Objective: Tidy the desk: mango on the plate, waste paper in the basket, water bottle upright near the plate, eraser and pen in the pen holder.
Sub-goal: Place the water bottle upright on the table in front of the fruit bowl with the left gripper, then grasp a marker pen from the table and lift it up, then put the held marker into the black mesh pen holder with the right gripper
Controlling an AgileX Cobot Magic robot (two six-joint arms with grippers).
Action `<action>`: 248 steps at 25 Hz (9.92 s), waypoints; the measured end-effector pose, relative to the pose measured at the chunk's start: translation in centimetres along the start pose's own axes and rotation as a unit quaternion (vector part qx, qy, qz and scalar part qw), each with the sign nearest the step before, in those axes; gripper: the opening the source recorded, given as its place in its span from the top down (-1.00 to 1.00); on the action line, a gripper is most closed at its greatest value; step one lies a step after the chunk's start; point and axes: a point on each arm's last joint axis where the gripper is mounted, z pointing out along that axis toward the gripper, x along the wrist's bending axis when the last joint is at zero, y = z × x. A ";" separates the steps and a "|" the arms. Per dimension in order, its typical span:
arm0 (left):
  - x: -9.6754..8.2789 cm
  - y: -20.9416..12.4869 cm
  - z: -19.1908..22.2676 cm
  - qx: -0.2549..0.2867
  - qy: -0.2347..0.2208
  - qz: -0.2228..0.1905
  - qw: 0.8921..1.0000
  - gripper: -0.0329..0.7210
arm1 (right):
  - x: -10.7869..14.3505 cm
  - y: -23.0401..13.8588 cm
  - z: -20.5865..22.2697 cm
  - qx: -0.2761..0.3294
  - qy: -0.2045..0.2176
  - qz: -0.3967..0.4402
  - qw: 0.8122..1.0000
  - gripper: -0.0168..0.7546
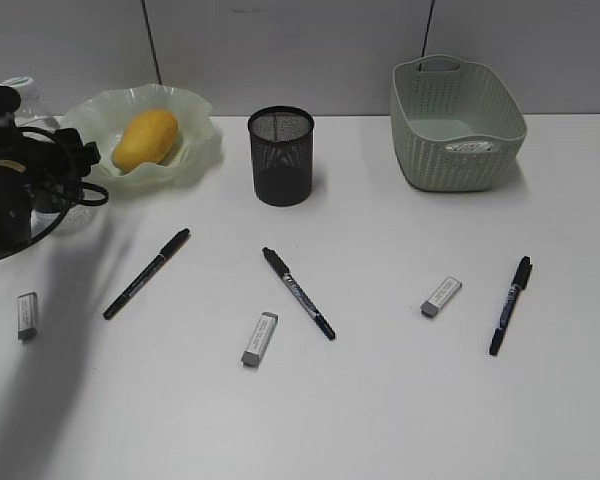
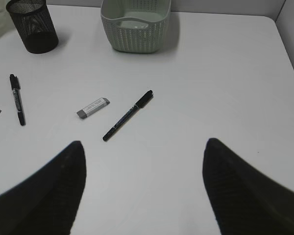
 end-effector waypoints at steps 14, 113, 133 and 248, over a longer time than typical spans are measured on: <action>-0.3 -0.3 -0.3 0.060 -0.012 -0.005 0.998 -0.83 | -0.1 0.0 0.0 -0.003 -0.003 -0.002 1.000 -0.56; 10.8 9.2 -39.9 0.152 -0.145 0.143 0.967 -0.50 | 0.0 -0.7 0.2 0.053 0.000 0.031 0.998 -0.56; 10.8 8.5 -38.9 0.147 -0.139 0.146 0.969 -0.50 | -0.2 2.7 18.9 0.346 -0.049 0.119 0.930 -0.54; 10.8 8.5 -38.9 0.147 -0.139 0.146 0.969 -0.35 | 15.4 18.3 41.7 0.030 0.164 0.030 0.986 0.58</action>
